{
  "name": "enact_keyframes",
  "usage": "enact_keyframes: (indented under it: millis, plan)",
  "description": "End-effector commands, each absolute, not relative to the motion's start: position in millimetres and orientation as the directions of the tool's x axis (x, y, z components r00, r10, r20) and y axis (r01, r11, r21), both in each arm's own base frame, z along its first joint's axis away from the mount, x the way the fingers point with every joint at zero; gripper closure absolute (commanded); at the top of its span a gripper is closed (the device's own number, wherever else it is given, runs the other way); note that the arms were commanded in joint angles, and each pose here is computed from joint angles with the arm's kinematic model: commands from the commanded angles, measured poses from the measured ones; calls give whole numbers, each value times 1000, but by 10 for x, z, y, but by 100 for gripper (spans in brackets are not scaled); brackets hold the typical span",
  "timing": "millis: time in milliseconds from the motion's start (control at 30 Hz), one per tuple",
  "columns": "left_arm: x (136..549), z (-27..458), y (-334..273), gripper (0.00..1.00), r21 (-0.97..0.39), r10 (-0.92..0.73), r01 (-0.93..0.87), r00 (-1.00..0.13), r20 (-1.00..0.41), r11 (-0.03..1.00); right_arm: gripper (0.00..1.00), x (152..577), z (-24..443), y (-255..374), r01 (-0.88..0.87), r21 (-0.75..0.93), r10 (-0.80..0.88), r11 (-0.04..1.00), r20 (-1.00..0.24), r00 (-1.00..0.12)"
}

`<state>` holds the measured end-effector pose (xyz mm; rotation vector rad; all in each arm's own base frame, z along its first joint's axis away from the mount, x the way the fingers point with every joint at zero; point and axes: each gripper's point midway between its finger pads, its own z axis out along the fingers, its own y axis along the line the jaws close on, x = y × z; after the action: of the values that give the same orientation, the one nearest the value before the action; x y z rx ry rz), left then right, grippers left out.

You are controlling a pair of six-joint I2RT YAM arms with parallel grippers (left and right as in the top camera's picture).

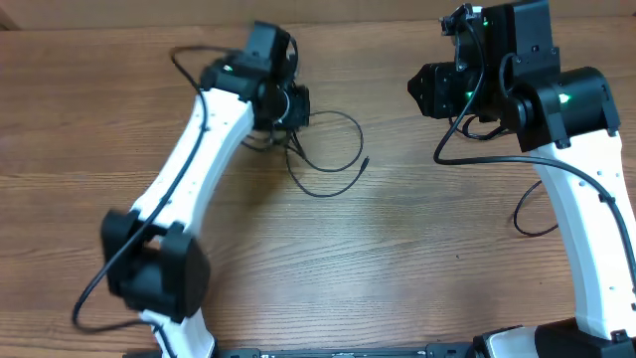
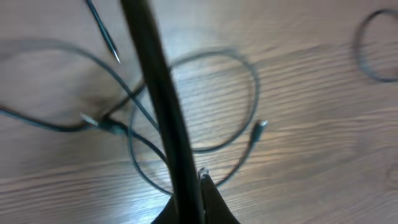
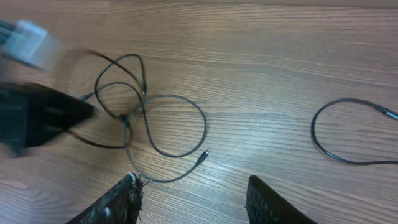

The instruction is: Untangle cables

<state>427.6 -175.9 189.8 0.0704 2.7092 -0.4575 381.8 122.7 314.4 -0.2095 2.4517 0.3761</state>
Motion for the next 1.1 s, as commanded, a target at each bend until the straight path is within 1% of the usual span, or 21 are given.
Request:
enact_keyframes:
  millis: [0, 167, 233, 333, 433, 467, 567, 667, 700, 767, 800, 833, 967, 1033, 1067]
  plan:
    - [4185, 3101, -1606, 96, -264, 8, 228, -771, -636, 937, 47, 3850, 3092, 1202, -229, 208, -56, 951, -611, -789]
    - [3901, 3893, -1521, 96, -254, -5, 293, -647, -763, 922, 46, 3886, 2910, 1219, -219, 212, -64, 952, -564, -823]
    - [3810, 4130, -1486, 96, -241, -7, 315, -594, -804, 918, 47, 3903, 2815, 1243, -219, 221, -69, 950, -538, -840]
    - [3735, 4339, -1376, 96, -189, 2, 309, -527, -850, 932, 47, 3923, 2700, 1323, -231, 250, -77, 940, -506, -859]
    - [3720, 4356, -1163, 96, -133, -3, 215, -516, -857, 967, 47, 3926, 2605, 1439, -258, 303, -90, 917, -474, -876]
    - [3690, 4328, -1191, 96, -150, -7, 225, -531, -847, 963, 47, 3930, 2568, 1471, -262, 318, -92, 911, -462, -882]
    - [3615, 4261, -1405, 96, -190, 37, 342, -560, -828, 920, 47, 3948, 2503, 1493, -260, 327, -95, 908, -446, -890]
    - [3622, 4242, -1499, 96, -220, 38, 378, -569, -821, 899, 47, 3949, 2466, 1497, -257, 328, -96, 909, -435, -895]
    - [3599, 4253, -1608, 96, -248, 47, 429, -569, -821, 868, 47, 3943, 2463, 1497, -257, 328, -97, 909, -432, -896]
    - [3455, 4342, -1924, 96, -298, 104, 607, -537, -837, 737, 47, 3936, 2459, 1494, -255, 328, -97, 910, -429, -898]
    - [3400, 4380, -2018, 96, -308, 120, 660, -519, -846, 685, 47, 3935, 2458, 1493, -255, 328, -97, 910, -429, -898]
    - [3379, 4402, -2069, 96, -316, 124, 685, -511, -850, 656, 47, 3934, 2457, 1491, -254, 328, -97, 910, -428, -899]
    - [3443, 4361, -2070, 96, -319, 121, 675, -520, -846, 665, 47, 3925, 2453, 1490, -253, 328, -98, 910, -424, -900]
    - [3564, 4280, -1944, 96, -277, 122, 613, -528, -840, 740, 47, 3925, 2453, 1490, -253, 328, -98, 910, -424, -900]
    - [3661, 4220, -1805, 96, -232, 121, 546, -534, -837, 805, 47, 3921, 2451, 1490, -253, 328, -98, 910, -423, -901]
